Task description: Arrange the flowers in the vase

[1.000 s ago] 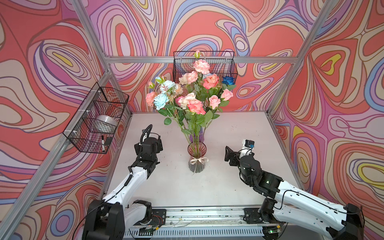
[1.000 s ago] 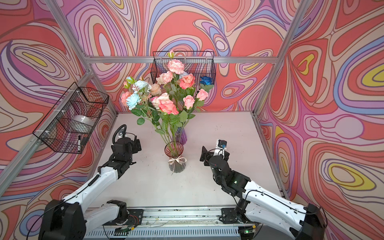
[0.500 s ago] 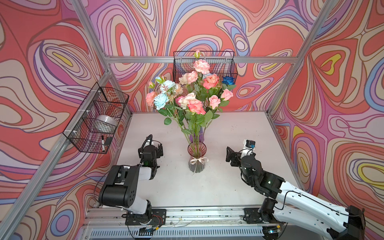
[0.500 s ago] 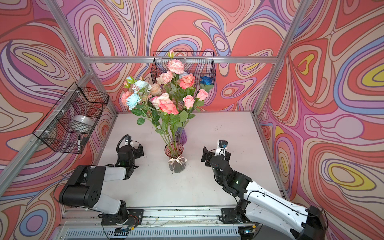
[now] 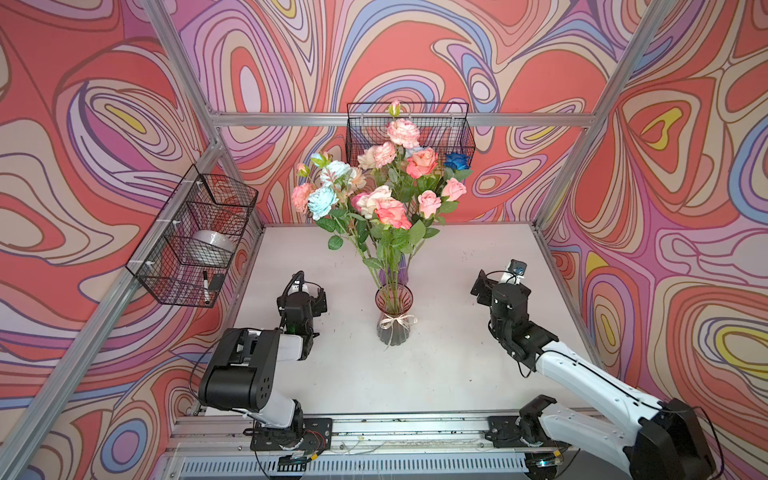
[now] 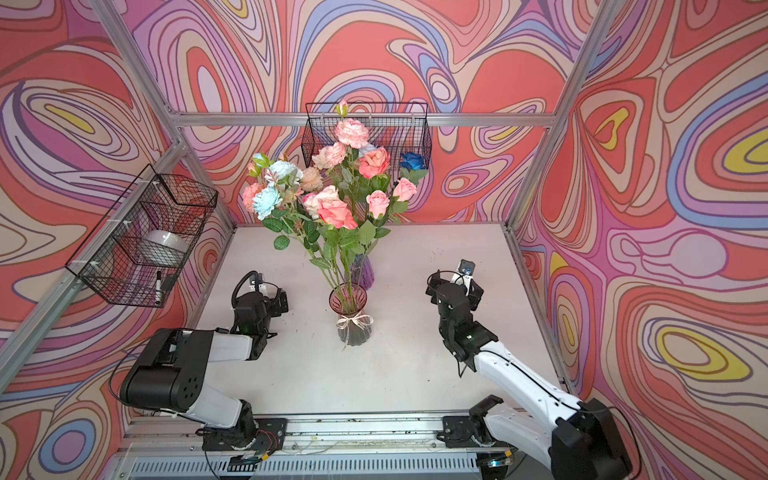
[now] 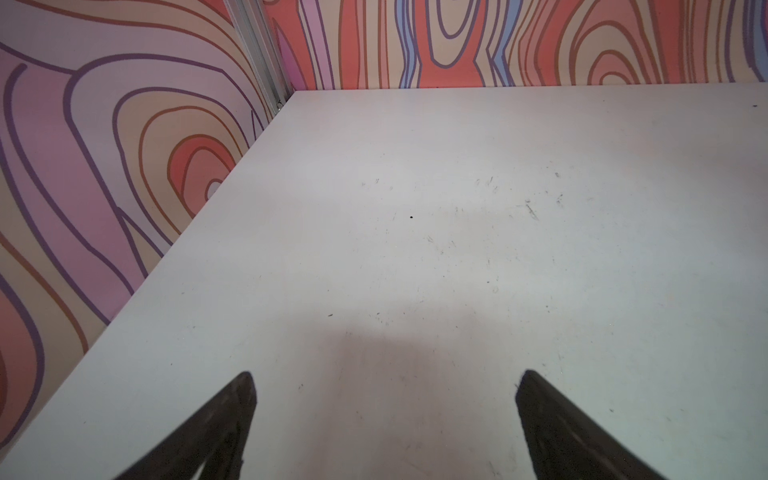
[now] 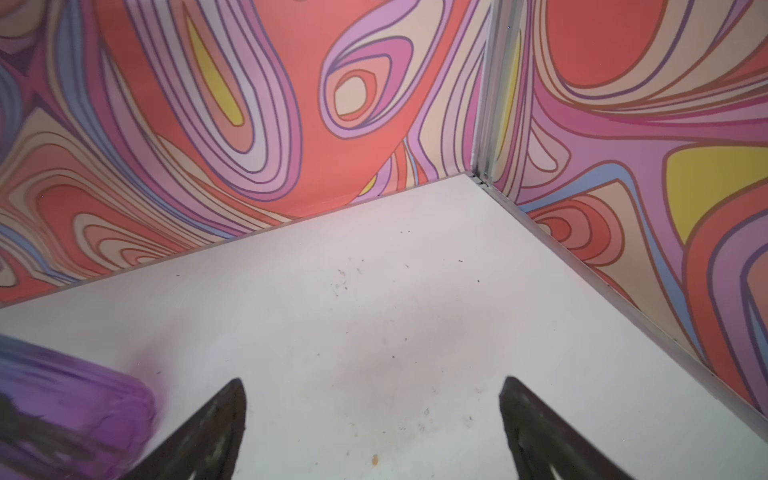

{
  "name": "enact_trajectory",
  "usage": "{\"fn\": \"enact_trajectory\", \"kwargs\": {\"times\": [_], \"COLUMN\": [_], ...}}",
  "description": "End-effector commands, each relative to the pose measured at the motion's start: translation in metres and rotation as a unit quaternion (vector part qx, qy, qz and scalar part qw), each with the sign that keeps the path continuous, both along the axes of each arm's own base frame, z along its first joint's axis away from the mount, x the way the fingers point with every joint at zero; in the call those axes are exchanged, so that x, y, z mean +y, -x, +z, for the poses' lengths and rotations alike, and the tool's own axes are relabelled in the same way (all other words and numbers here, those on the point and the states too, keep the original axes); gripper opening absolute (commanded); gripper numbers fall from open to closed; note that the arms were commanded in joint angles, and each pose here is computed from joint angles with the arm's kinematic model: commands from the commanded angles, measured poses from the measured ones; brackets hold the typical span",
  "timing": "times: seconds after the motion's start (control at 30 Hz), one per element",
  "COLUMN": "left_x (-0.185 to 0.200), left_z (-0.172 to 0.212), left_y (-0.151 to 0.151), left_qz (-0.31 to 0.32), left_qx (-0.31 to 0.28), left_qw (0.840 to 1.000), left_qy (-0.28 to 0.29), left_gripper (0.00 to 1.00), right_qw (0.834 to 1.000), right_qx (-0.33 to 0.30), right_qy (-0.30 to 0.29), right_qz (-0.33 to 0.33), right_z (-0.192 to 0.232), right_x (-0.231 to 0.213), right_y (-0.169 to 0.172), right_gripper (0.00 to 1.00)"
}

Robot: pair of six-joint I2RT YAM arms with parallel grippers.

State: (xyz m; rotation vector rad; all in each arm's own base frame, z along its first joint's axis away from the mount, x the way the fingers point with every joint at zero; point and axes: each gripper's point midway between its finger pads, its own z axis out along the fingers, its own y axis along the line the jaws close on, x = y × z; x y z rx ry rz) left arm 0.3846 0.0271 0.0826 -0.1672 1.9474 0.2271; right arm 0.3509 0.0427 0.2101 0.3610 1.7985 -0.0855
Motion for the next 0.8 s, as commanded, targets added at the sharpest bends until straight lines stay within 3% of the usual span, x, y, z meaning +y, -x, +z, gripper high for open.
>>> {"fn": "enact_trajectory", "kwargs": {"times": [0.0,0.13,0.23,0.43,0.63,0.77], "left_x": [0.001,0.000,0.000,0.000,0.000,0.001], "left_z": [0.009,0.009,0.009,0.009,0.010,0.010], "left_y": [-0.004,-0.004,-0.004,-0.003,-0.004,-0.004], "left_qz": [-0.001,-0.002,-0.002,-0.002,-0.002,-0.001], "left_qx": [-0.023,-0.021,-0.022,-0.022,-0.023,-0.023], "left_qw": [1.000,1.000,1.000,1.000,1.000,1.000], "left_qy": [0.002,0.002,0.001,0.001,0.002,0.001], "left_gripper": [1.00,1.00,1.00,1.00,1.00,1.00], "right_qw": [1.000,1.000,0.999,0.997,0.999,0.997], "right_qx": [-0.012,-0.006,-0.029,-0.002,0.018,0.031], "right_qy": [0.002,0.014,0.033,0.057,0.039,0.028], "right_qz": [0.018,0.014,0.023,0.044,0.019,0.066], "right_z": [-0.012,-0.041,-0.052,-0.060,-0.096,-0.109], "right_x": [-0.013,-0.047,-0.056,-0.065,-0.082,-0.072], "right_y": [-0.020,-0.040,-0.046,-0.066,-0.068,-0.078], "right_gripper": [0.98,0.98,0.98,0.98,0.98,0.98]}}
